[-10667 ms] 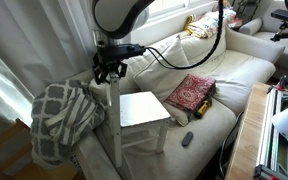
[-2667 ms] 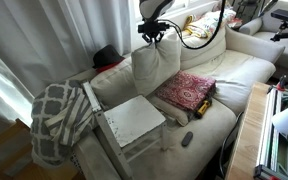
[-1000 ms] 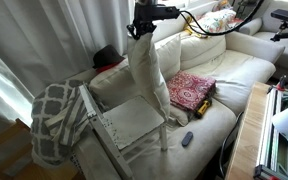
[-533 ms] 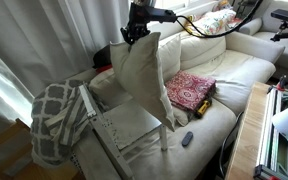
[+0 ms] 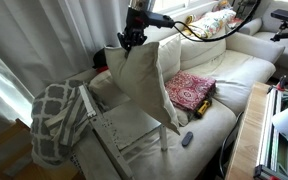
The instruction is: Twist the chair then put the pillow behind
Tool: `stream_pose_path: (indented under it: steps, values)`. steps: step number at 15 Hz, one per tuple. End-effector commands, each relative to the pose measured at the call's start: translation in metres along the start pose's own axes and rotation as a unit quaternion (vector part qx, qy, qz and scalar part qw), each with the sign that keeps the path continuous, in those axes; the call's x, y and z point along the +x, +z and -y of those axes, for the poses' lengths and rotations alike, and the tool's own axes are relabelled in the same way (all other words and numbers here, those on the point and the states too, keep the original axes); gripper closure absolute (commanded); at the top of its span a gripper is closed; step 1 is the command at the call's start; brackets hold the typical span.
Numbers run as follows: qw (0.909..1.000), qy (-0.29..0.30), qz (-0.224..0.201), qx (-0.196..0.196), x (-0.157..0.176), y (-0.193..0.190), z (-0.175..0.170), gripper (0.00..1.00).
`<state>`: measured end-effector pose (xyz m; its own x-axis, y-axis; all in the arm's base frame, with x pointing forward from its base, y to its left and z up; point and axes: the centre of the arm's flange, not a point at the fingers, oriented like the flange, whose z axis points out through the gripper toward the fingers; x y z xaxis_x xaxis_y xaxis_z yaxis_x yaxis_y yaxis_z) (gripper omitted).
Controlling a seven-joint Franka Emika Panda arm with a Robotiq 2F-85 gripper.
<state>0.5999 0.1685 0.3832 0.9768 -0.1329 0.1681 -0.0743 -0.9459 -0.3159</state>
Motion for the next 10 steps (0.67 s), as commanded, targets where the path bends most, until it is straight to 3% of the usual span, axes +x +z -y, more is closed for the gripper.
stream_pose_path:
  steps: [1,4,10]
  values:
    - [0.997,-0.038,0.012,0.066,-0.013,0.003,0.03,0.96]
    - [0.9928,-0.055,0.004,0.107,-0.024,0.015,0.046,0.96]
    - [0.9884,-0.038,-0.013,0.146,-0.03,0.04,0.063,0.96]
